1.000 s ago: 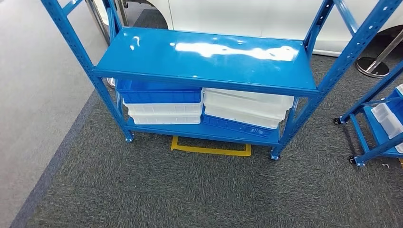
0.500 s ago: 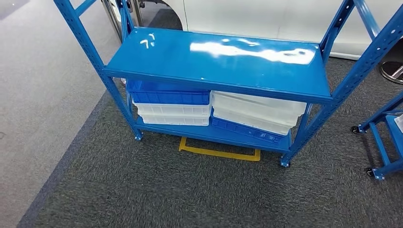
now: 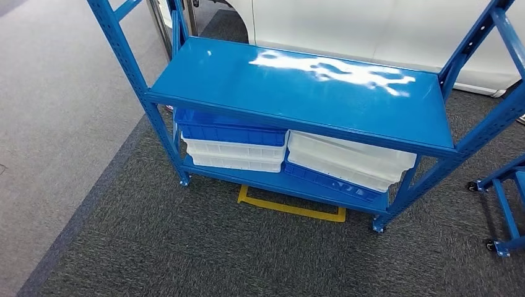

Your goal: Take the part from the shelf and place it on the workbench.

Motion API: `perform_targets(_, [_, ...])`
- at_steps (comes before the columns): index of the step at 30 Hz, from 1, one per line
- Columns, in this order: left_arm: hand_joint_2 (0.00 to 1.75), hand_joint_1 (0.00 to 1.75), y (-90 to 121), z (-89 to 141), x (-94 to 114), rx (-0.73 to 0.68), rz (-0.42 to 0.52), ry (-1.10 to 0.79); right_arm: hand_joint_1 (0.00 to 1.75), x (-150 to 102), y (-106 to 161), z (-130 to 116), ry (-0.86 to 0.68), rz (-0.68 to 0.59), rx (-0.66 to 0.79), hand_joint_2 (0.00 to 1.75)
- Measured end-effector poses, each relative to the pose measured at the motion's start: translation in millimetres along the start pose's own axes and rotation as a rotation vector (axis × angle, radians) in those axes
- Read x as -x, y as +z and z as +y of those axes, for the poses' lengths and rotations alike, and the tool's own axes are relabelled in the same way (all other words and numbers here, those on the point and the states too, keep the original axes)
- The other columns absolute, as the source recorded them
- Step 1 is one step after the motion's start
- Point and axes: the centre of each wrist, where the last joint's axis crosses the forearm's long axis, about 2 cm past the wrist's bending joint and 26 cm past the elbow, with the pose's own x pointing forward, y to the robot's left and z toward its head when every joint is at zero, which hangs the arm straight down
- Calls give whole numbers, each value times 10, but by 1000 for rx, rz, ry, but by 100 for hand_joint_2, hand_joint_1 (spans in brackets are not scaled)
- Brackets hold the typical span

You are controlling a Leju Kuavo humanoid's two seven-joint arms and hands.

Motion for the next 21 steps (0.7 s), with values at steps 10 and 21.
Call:
perform_targets(10, [0, 0, 3, -17, -3, 3, 1, 2, 0, 22, -3, -12, -7, 6, 2, 0])
perform_targets(21, [0, 0, 0, -6, -4, 0, 0, 2, 0, 31, 1, 9, -7, 7, -2, 0])
